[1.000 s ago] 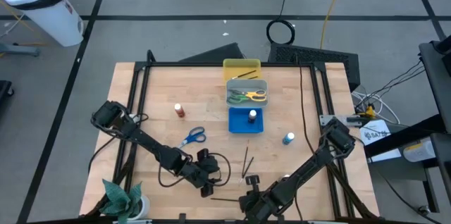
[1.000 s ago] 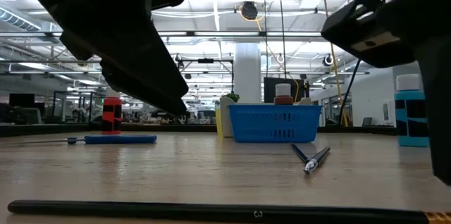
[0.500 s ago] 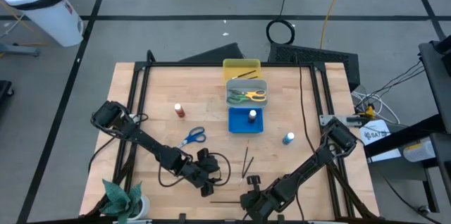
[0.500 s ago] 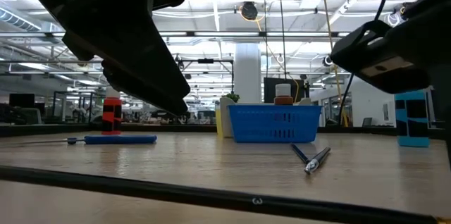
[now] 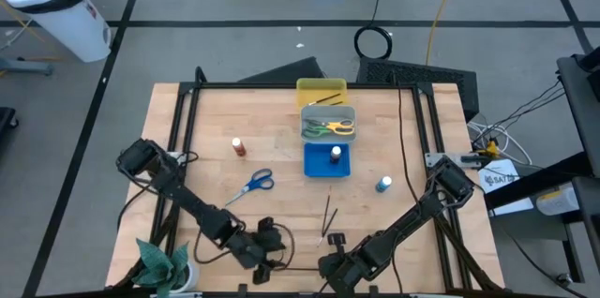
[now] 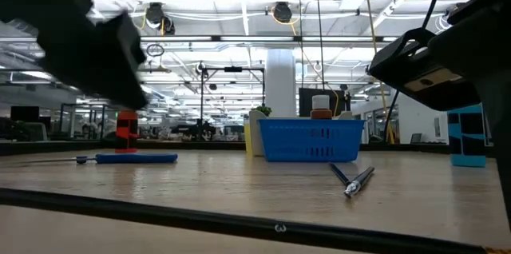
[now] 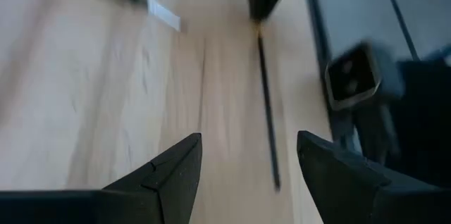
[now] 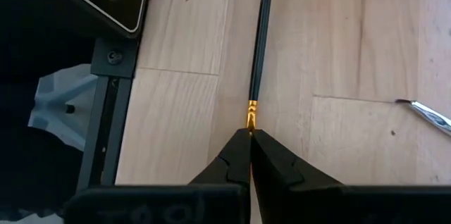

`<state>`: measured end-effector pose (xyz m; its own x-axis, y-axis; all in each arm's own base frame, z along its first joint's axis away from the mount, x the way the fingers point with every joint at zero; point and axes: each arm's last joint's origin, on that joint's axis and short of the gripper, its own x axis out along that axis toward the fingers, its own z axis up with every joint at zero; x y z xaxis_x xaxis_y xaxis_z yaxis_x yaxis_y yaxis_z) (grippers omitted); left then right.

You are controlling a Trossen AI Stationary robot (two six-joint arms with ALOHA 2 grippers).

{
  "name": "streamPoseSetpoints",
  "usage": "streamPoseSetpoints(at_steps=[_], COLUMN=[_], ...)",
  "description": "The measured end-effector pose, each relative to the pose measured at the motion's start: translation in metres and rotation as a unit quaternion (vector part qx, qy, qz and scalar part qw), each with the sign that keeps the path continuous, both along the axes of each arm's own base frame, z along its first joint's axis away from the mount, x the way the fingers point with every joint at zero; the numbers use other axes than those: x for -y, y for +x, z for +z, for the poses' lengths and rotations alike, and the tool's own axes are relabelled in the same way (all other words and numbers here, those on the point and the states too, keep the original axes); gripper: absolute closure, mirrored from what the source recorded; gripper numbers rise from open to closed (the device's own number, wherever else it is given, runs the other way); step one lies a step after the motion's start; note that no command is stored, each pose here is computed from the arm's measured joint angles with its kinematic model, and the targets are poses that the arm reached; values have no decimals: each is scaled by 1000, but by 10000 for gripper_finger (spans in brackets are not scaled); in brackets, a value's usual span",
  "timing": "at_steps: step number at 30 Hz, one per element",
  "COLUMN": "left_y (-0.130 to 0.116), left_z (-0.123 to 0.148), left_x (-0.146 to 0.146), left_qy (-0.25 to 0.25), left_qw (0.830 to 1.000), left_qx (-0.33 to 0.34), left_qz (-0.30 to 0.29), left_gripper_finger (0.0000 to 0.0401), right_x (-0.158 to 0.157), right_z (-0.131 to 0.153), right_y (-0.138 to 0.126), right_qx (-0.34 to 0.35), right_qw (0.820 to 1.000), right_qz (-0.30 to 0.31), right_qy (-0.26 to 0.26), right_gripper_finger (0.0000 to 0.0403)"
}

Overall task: Pick & Place Paint Supplies
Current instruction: Put the bottom gold paint brush into the yellow bin

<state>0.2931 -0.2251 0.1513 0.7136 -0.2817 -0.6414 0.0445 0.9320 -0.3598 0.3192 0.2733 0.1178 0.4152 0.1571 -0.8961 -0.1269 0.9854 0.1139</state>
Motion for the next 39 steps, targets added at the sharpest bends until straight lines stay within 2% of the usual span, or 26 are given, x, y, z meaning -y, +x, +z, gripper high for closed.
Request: streamPoseSetpoints(at_steps=[4,11,17,19,22,28,29,34,39], left_y=[-2,14,20,20,19,18,18,18,17], left_z=[-6,-36,-40,-42,-43,-45,-45,-46,-36], left_x=[18,44,48,48,47,43,42,41,40], left_qy=[29,75,116,120,119,108,102,95,115], left_qw=[999,997,992,992,992,991,991,991,991], left_qx=[36,9,-34,-40,-49,-79,-86,-92,-70], left_qz=[8,-27,-19,-16,-11,5,4,13,13], left_gripper_finger=[155,156,161,177,225,366,380,388,389], right_x=[2,4,4,4,3,3,3,4,8], right_z=[0,-1,-1,-1,-1,-1,-1,-1,23], right_y=[2,3,3,3,3,3,3,3,-1], right_qx=[-2,-3,-2,-2,-2,-2,-2,-2,16], right_qw=[1000,1000,1000,1000,1000,1000,1000,1000,1000], right_qz=[-6,-8,-9,-8,-8,-9,-9,-8,13], right_qy=[1,2,2,2,2,3,3,2,5], right_gripper_finger=[403,403,403,403,403,403,403,403,402])
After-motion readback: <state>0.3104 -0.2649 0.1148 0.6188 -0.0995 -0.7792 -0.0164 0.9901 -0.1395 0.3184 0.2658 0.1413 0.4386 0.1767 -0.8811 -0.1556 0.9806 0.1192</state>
